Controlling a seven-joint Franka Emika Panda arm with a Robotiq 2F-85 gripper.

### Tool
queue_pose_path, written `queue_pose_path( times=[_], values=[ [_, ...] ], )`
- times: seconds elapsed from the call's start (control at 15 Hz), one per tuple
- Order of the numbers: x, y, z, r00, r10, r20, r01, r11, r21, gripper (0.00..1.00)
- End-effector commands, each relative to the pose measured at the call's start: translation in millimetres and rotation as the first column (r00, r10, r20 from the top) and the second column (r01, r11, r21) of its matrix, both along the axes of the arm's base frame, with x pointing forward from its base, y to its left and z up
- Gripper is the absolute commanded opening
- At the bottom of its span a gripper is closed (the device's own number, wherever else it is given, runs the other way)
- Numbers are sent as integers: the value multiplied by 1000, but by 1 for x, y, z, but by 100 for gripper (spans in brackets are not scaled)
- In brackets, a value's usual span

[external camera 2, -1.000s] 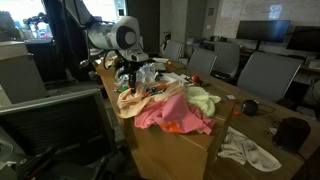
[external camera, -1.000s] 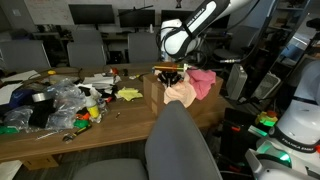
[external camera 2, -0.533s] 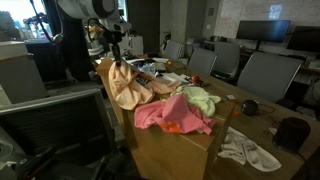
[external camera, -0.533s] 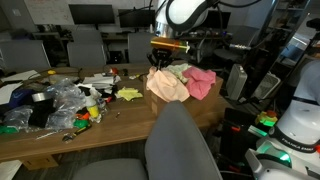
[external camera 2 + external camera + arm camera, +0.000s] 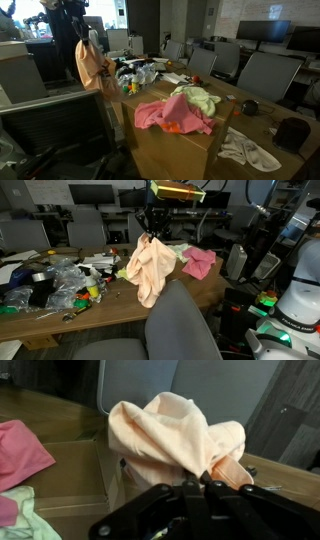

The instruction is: Remove the light pink cloth from the top of the box and hang it on the chair

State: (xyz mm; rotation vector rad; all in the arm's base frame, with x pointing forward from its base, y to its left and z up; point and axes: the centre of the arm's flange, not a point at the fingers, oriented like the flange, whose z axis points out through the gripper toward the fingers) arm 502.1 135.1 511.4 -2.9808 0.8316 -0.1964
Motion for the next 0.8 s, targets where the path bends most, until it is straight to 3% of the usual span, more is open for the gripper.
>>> queue_pose_path(
  times=[0.0, 0.2, 0.33, 0.53, 0.73],
  values=[
    [-2, 59, 27, 984, 172, -52, -176, 980, -88, 2],
    [-24, 104, 36, 945, 310, -103, -322, 937, -138, 2],
    [-40, 122, 38, 905, 404, -136, -422, 893, -154, 2],
    [-60, 123, 36, 835, 523, -168, -547, 822, -159, 2],
    [-67, 108, 31, 817, 550, -173, -574, 806, -144, 2]
  ],
)
